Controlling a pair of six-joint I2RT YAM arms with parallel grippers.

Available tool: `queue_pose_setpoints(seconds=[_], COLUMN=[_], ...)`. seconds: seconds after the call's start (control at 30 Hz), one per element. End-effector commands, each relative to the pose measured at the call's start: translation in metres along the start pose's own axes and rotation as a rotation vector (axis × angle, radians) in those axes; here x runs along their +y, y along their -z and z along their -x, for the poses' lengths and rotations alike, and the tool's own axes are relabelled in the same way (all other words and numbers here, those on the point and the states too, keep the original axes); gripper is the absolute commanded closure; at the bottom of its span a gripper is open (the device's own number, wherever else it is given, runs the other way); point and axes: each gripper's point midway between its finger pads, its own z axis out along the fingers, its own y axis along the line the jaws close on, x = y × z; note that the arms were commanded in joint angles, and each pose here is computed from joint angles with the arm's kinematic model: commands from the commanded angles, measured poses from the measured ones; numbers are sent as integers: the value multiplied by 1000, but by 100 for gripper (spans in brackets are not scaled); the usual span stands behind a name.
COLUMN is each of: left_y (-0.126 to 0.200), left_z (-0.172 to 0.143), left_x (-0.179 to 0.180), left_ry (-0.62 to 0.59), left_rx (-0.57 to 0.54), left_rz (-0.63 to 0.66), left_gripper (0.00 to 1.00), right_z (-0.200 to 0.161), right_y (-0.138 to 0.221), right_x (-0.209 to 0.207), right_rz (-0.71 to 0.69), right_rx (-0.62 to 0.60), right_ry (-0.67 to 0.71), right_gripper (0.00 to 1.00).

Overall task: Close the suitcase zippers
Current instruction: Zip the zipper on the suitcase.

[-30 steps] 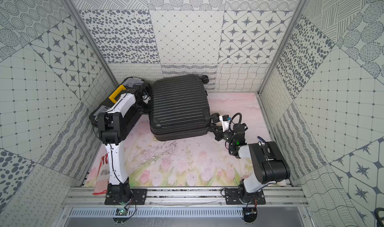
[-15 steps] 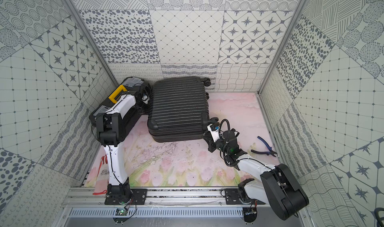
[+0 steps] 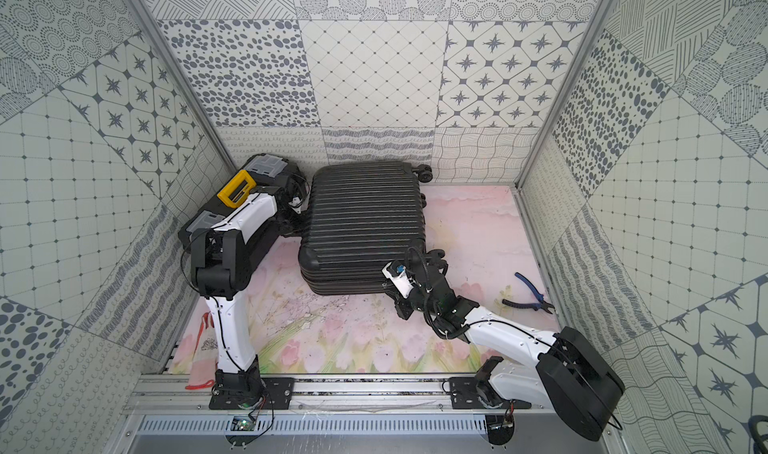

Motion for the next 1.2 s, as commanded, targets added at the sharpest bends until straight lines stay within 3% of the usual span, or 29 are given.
queue_pose_setpoints(seconds=[0.0, 0.5, 0.77, 0.97, 1.17], left_y=[3, 14, 15, 22, 33], left_z=[-30, -105, -144, -170, -190], left_x=[-23, -77, -111, -135, -143], left_ry=[205, 401, 474, 532, 561], left_rx=[44, 18, 21, 23, 5], left_rz=[-2, -149, -242, -317, -360], left_gripper=[100, 100, 100, 100, 100], right_z=[36, 65, 62, 75, 99], right_y=[-5, -31, -47, -51, -30], right_x=[32, 105, 130, 124, 107], right_rz=[124, 261, 238, 168, 98], right_rx=[-93, -80, -27, -48, -149], right_ry=[46, 89, 112, -21, -239], right_gripper=[100, 100, 100, 100, 100])
